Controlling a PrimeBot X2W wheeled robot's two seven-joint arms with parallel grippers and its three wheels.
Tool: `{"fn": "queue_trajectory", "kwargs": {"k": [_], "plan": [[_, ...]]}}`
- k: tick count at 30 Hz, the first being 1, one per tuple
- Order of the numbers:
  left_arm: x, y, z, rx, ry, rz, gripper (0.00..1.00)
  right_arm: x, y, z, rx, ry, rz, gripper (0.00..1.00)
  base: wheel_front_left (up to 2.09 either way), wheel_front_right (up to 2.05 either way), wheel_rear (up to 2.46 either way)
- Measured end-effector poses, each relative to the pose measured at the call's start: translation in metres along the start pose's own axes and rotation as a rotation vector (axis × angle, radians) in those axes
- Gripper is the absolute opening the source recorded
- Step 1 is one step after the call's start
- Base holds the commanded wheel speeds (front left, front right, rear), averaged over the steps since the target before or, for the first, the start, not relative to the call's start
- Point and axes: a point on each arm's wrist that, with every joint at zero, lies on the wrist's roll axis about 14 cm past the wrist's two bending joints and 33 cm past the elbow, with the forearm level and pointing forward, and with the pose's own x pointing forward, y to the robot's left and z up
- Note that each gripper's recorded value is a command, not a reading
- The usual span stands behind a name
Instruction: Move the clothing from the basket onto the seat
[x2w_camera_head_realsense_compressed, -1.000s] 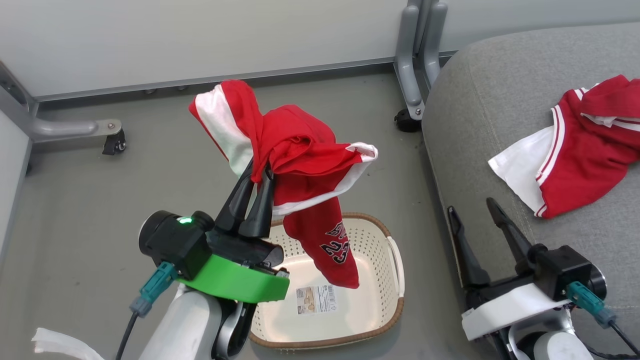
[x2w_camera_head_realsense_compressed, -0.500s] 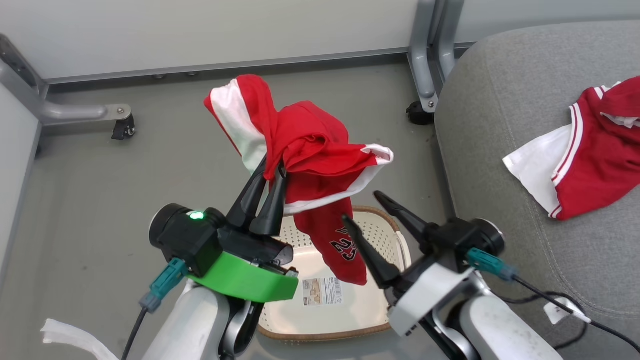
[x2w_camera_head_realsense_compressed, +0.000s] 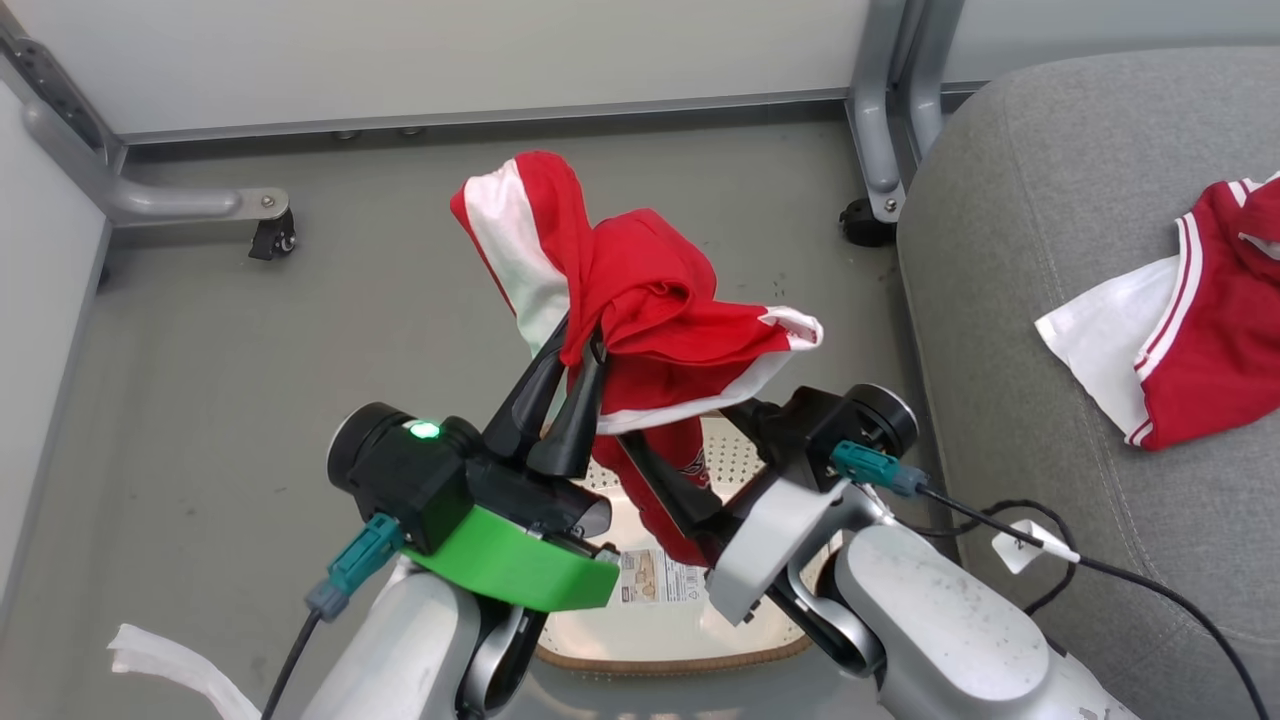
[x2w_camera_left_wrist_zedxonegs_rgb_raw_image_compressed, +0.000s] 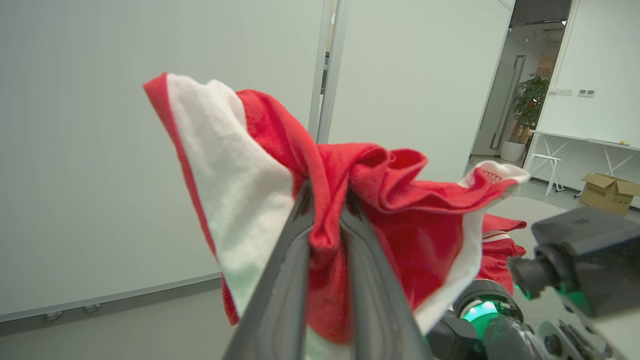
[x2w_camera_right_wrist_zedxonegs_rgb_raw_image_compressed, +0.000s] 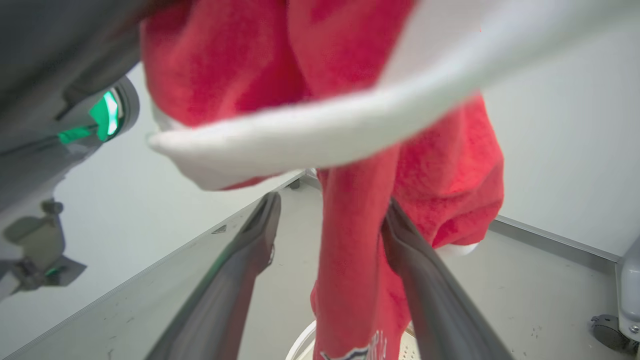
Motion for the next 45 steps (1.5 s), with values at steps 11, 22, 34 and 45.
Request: {"fn": "queue_trajectory", "kwargs": {"k": [11,22,34,45], "plan": [[-0.001,0.001,-0.001,-0.005,0.004,0.005,0.00,0.008,0.004,-0.002,0.010,-0.007,0.023,0.00,0.00,0.00,0.00],[-0.002,0.002,-0.003,-0.003,0.010,0.011,0.00,0.007,0.001,-0.004,0.016,-0.010,0.020,0.00,0.00,0.00,0.00],[-0.006,0.008,-0.009,0.026,0.047,0.031,1.00,0.009,-0.001,-0.003,0.014,-0.016,0.023,0.00,0.00,0.00,0.00],[-0.039,0.011,-0.045,0.079,0.227,0.017,1.00,0.009,-0.007,-0.007,0.018,-0.009,0.008,0.00,0.00,0.00,0.00]]}}
